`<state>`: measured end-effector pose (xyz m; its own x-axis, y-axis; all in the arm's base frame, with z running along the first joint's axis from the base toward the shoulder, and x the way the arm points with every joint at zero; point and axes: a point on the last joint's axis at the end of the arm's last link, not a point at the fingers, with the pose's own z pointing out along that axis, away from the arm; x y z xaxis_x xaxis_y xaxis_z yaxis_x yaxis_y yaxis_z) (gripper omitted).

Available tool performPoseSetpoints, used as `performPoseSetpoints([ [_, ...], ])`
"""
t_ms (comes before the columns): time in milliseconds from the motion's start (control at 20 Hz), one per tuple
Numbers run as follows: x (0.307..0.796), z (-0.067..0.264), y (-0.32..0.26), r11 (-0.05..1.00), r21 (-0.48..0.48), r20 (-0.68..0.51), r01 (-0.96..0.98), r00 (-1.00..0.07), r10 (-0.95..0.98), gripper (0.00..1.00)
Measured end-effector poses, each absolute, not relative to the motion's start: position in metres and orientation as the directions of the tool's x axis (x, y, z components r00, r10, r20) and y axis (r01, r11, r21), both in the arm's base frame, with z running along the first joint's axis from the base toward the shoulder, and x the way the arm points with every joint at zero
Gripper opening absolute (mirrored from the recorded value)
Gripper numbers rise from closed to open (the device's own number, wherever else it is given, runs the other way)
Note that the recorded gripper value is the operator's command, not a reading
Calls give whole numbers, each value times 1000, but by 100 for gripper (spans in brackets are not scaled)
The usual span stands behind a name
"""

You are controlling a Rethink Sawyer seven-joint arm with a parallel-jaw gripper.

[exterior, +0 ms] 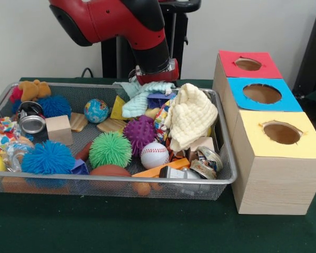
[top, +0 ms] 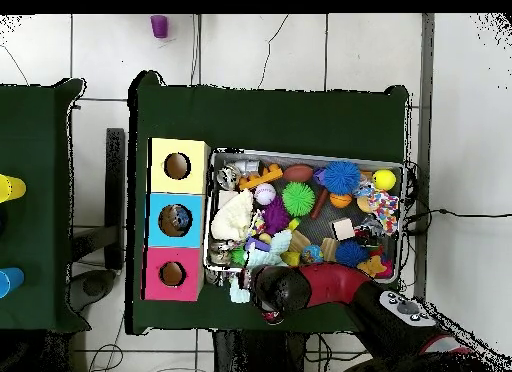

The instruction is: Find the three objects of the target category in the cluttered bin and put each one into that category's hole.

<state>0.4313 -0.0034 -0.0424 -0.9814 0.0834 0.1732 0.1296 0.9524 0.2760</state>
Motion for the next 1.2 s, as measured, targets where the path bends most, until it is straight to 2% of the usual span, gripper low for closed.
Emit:
performPoseSetpoints([
  [750,435,-40,-6,955,266,179,132,-980,85,100],
  [1200,451,-2,-16,970,191,270,153,-958,98,100],
])
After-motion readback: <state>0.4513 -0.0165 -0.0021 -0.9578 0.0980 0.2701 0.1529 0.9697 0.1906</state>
